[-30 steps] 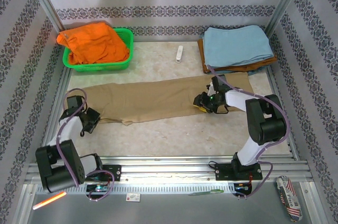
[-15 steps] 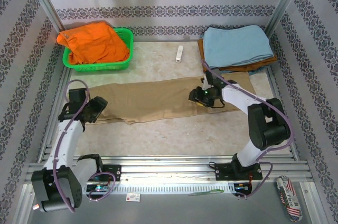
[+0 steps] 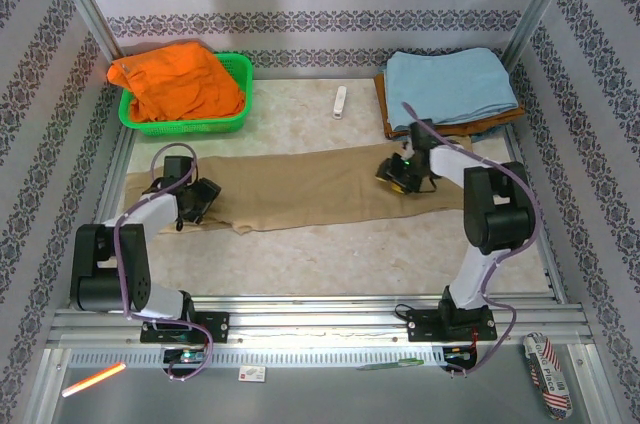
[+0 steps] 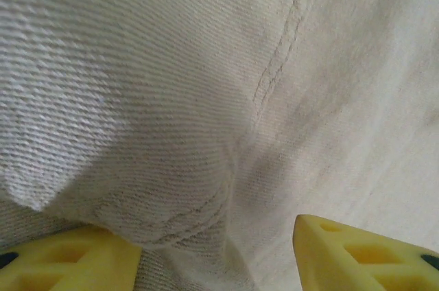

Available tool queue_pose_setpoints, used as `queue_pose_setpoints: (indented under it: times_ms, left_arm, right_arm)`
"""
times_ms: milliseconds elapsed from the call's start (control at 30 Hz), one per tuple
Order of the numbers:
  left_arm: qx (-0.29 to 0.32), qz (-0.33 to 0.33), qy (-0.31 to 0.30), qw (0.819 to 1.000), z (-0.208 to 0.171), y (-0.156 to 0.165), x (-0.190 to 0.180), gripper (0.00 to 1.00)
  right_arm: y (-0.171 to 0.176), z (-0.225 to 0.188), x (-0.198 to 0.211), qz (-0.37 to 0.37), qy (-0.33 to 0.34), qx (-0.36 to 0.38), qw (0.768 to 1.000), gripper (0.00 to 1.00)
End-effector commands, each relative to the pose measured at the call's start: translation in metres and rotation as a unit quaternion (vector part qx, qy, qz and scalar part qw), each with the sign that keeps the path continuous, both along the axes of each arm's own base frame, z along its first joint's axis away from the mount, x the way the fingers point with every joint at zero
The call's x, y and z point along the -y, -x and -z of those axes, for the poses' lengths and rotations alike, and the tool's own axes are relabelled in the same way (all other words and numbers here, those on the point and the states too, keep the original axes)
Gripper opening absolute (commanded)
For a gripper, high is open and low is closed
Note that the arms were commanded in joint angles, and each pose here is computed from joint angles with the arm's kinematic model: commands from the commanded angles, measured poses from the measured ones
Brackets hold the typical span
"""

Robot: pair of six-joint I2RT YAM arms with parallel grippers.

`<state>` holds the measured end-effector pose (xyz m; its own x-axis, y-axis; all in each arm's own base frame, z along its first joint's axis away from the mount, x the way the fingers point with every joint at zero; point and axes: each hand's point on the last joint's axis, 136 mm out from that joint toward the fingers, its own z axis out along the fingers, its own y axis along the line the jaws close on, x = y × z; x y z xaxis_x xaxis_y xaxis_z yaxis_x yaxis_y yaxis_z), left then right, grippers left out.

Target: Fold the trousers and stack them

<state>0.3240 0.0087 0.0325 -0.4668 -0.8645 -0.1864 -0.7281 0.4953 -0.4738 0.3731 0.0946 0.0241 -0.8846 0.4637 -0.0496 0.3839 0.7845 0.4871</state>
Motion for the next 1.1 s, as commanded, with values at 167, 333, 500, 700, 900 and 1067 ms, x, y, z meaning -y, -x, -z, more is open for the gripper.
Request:
queue_pose_setpoints:
  times_ms: [167,333,500,700,900,1067]
  left_arm:
    - [-0.054,-0.066,0.029,0.996,0.051,0.024,-0.043,0.59]
    - [-0.056,-0.085,0.021,0.995,0.047,0.024,-0.068,0.6]
    - [-0.047,-0.099,0.012,0.994,0.032,0.015,-0.085,0.6]
    - [0.011,-0.065,-0.011,0.998,-0.024,-0.004,-0.074,0.66]
    - [0.049,0.023,-0.069,0.996,-0.074,-0.009,-0.031,0.75]
    - [0.062,0.101,-0.058,0.991,-0.068,-0.008,0.022,0.77]
  right_arm:
    - [0.041,0.006,0.058,0.106,-0.041,-0.038,0.993,0.48]
    - [0.058,0.006,0.052,0.104,-0.064,-0.045,0.991,0.48]
    - [0.074,-0.005,0.025,0.078,-0.116,-0.042,0.989,0.47]
    - [0.076,-0.043,0.029,0.034,-0.057,0.006,0.998,0.49]
    - [0.064,-0.061,0.082,0.007,0.15,0.012,0.989,0.58]
    - [0.052,-0.052,0.119,0.022,0.184,-0.027,0.982,0.69]
